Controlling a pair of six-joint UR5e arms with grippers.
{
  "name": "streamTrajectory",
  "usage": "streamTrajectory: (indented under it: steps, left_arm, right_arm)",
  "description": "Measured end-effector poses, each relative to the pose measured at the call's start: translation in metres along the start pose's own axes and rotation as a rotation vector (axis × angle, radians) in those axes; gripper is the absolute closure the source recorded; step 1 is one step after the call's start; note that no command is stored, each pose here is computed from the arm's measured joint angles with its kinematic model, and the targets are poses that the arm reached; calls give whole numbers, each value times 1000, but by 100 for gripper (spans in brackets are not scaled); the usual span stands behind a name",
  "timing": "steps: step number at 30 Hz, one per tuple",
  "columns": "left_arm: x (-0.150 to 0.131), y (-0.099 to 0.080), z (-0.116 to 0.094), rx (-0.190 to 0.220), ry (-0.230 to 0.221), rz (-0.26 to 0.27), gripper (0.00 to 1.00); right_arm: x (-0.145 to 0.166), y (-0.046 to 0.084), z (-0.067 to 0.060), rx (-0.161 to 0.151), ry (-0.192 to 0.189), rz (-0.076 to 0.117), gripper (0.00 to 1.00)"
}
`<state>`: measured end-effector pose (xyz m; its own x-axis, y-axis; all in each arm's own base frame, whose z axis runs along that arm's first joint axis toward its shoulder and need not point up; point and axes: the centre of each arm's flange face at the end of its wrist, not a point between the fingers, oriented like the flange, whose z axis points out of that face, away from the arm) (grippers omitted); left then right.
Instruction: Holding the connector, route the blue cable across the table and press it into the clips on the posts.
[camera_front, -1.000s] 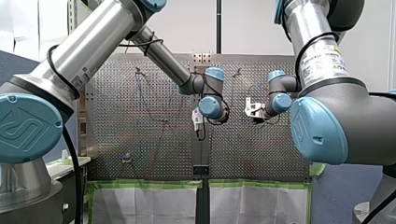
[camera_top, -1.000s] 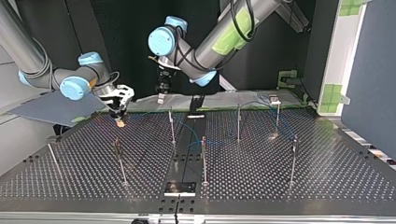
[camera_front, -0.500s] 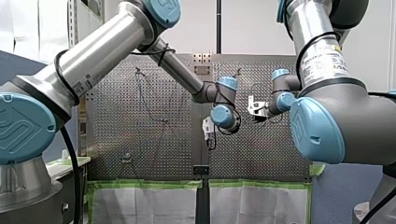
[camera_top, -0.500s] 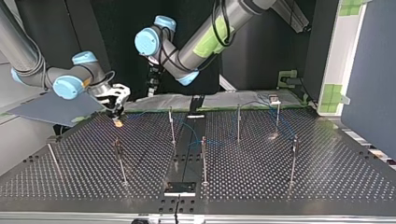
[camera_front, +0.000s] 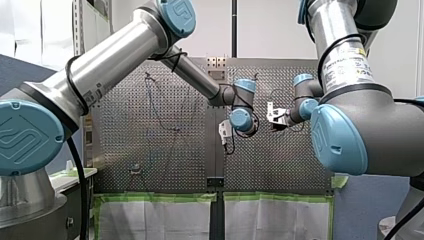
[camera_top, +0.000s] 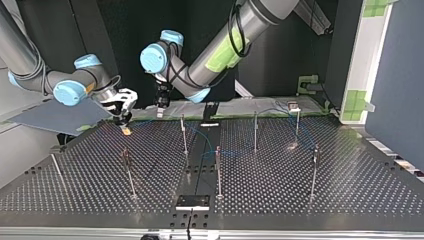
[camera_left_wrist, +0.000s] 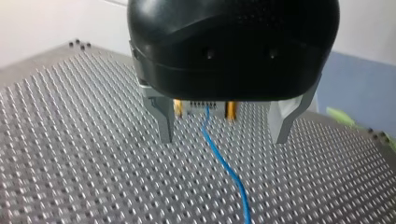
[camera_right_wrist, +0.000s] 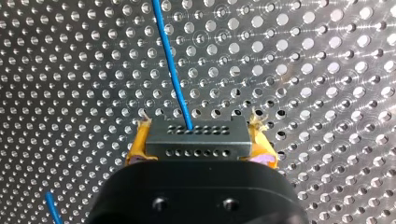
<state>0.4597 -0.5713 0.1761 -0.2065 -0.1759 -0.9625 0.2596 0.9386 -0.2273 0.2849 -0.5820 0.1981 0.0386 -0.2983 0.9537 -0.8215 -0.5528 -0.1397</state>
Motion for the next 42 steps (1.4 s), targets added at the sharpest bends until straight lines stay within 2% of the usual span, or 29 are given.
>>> streamTrajectory:
  steps: [5,8,18,29,30,31,32,33,34,35,36,37,38,39,42]
  left_arm:
    - [9,9,13,-51,14,11,0]
    - [8,12,21,-67,7,7,0]
    - [-21,-3,41,-34,-73,-53,0]
    - [-7,7,68,-59,-53,-51,0]
    - [-6,8,68,-62,-52,-50,5]
    - [-6,8,68,-65,-51,-49,5]
    - [-6,7,68,-68,-52,-49,24]
    - [-6,6,67,-68,-53,-48,36]
    - [-6,4,67,-68,-54,-48,36]
    - [-6,2,65,-66,-57,-49,57]
    - [-6,0,65,-66,-59,-49,64]
    - [-6,-1,64,-67,-62,-50,64]
    - [-6,-2,63,-68,-64,-51,88]
    - [-6,-3,63,-68,-64,-51,100]
    - [-6,-5,61,-67,-65,-51,100]
  right_arm:
    - [0,2,-1,11,0,3,100]
    - [0,3,-1,18,0,3,100]
    - [0,3,-1,23,1,2,100]
    - [1,3,-1,23,4,1,100]
    - [1,3,-1,23,4,1,100]
    - [1,3,-1,23,4,1,100]
    - [1,3,-1,23,4,2,100]
    - [1,3,-1,23,4,2,100]
    - [1,3,-1,22,4,2,100]
    - [1,3,-1,22,5,1,100]
    - [1,3,-2,22,4,2,100]
    - [1,3,-1,22,4,2,100]
    - [1,3,-2,23,4,2,100]
    - [1,3,-2,22,4,2,100]
    - [2,4,-2,22,5,3,100]
